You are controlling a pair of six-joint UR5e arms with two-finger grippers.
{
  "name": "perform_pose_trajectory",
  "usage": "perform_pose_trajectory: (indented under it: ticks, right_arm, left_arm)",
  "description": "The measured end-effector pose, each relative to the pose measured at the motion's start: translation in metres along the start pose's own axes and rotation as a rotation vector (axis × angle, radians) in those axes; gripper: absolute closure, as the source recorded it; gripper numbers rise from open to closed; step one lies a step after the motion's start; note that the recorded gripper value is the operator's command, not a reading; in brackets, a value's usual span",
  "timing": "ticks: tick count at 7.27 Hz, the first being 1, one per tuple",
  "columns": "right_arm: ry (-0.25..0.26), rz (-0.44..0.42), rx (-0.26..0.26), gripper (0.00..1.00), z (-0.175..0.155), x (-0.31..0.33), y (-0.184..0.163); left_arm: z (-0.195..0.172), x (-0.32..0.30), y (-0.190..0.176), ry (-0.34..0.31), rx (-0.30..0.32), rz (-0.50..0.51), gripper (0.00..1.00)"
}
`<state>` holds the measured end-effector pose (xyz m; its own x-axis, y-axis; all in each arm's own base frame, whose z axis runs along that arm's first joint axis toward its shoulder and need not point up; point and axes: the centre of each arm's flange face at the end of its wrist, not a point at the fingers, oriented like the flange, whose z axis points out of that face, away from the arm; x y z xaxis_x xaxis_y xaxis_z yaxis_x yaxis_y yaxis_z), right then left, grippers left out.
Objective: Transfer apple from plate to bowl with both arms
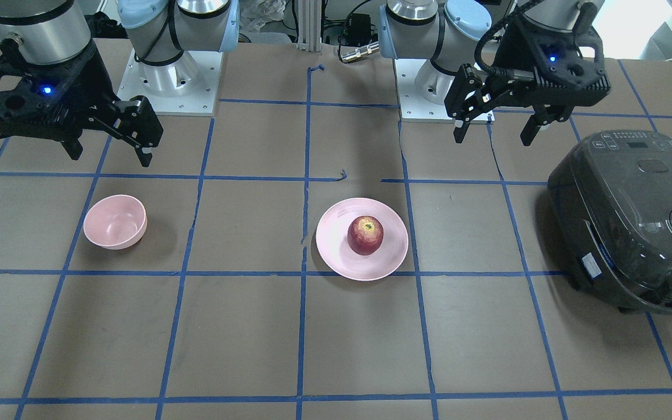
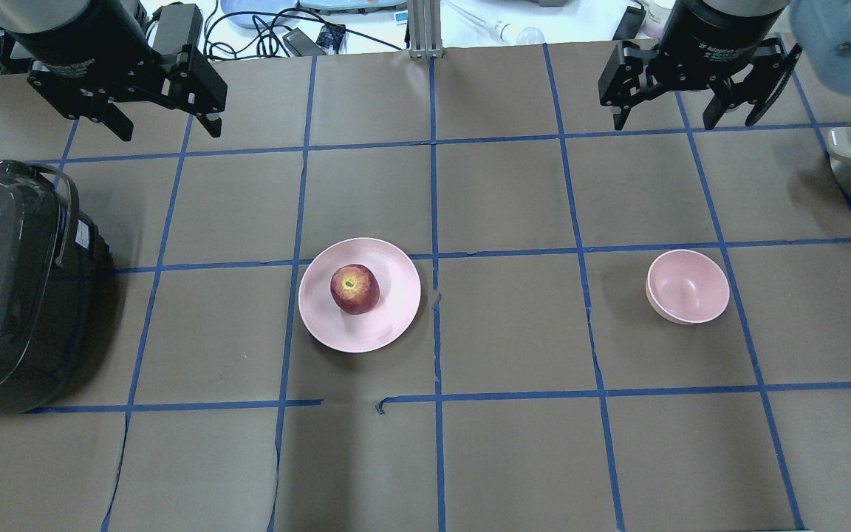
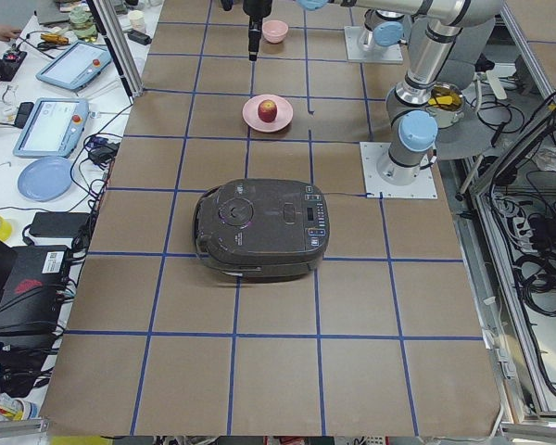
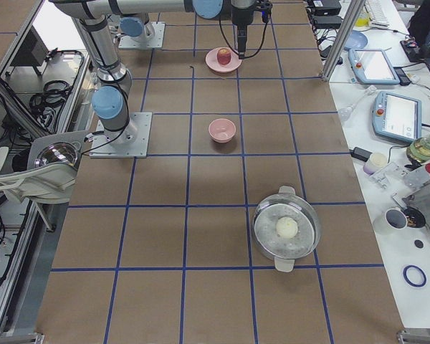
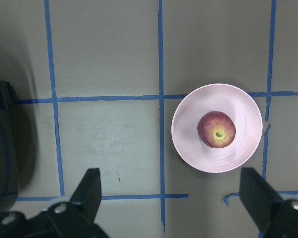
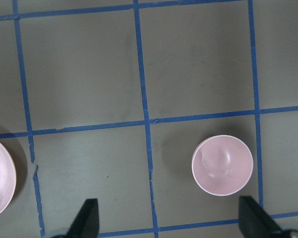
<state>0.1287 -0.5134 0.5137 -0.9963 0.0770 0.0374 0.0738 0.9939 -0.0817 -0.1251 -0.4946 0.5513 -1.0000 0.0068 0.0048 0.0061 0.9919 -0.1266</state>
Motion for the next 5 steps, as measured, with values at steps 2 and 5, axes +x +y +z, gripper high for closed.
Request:
perform_pose_trajectory:
  ticks: [2, 5]
  right_arm:
    - [0.008, -0.008, -0.008, 0.0, 0.0049, -0.0005, 0.001]
    - [0.007, -0.01, -0.01, 0.0, 0.006, -0.0009, 0.0014]
  left_arm:
    - [0.0051, 0.0004, -0.0037, 0.003, 0.003, 0.0, 0.0]
    - [0.0047, 0.001, -0.0018, -0.004, 0.019, 0.003, 0.0]
